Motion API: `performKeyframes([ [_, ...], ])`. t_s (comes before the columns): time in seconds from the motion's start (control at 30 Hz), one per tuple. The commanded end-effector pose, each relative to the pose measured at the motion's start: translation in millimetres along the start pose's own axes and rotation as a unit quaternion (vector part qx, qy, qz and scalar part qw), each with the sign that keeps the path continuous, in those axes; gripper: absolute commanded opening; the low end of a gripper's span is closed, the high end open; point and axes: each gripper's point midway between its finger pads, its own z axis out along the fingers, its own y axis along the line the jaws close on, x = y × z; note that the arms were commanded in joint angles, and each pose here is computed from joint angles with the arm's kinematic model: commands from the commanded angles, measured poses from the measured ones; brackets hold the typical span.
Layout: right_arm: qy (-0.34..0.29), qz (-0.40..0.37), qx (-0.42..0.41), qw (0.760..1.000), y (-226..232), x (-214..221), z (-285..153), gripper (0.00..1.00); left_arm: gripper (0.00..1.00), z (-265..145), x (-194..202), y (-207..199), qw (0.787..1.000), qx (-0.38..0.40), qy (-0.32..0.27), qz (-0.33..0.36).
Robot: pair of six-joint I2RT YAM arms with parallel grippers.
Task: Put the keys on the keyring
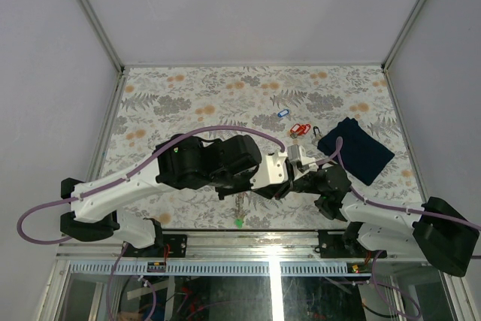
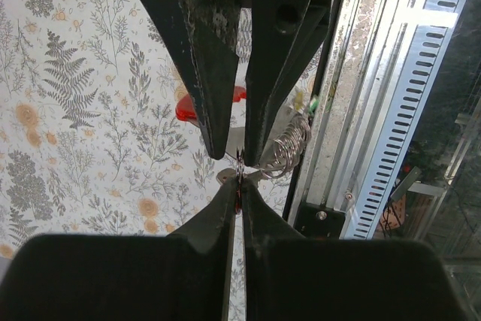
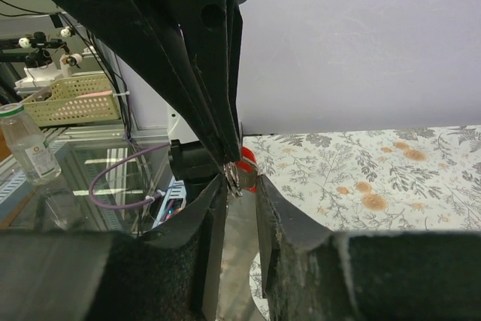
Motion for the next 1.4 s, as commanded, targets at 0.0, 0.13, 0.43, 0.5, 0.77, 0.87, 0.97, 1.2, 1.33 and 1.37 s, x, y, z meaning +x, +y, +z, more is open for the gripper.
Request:
performKeyframes([
  [0.0, -0.054, -0.034, -0.014, 0.998, 4.6, -35.2, 12.8, 0.26, 0.00, -5.0, -8.2, 0.0, 1.000, 0.001, -0.013, 0.012],
  [0.13, -0.055, -0.034, -0.014, 0.998, 4.8, -35.3, 12.8, 0.24, 0.00, -5.0, -8.6, -0.8, 1.000, 0.002, -0.014, 0.013],
  [0.43, -0.058, -0.035, -0.014, 0.998, 4.9, -36.4, 13.3, 0.25, 0.00, -2.7, -8.9, -2.7, 1.000, 0.007, -0.011, 0.014],
  [0.5, -0.058, -0.035, -0.015, 0.998, 5.0, -36.4, 13.5, 0.22, 0.00, -2.4, -9.3, -2.7, 1.000, 0.007, -0.011, 0.015],
  [0.77, -0.056, -0.029, -0.017, 0.998, 5.8, -35.3, 14.3, 0.02, 0.00, -2.2, -8.9, -3.6, 1.000, 0.009, -0.011, 0.016],
  [0.87, -0.068, -0.033, -0.005, 0.997, 3.8, -40.8, 11.9, 0.00, 0.00, -4.8, -10.4, -2.6, 1.000, 0.006, -0.016, 0.015],
  [0.97, -0.082, -0.039, 0.007, 0.996, 2.6, -49.0, 9.0, 0.00, 0.13, -12.5, -15.2, -0.3, 0.999, 0.001, -0.033, 0.009],
  [1.2, -0.047, -0.085, 0.014, 0.995, 3.8, -60.4, 8.6, 0.00, 0.34, -39.8, -33.8, 0.1, 0.990, -0.006, -0.138, 0.002],
  [1.33, -0.035, -0.114, 0.021, 0.993, 4.9, -71.7, 6.8, 0.00, 0.34, -54.9, -47.0, 9.9, 0.977, -0.038, -0.210, -0.007],
  [1.37, -0.031, -0.118, 0.022, 0.992, 5.3, -74.1, 6.5, 0.00, 0.34, -60.0, -51.0, 13.0, 0.971, -0.048, -0.232, -0.011],
])
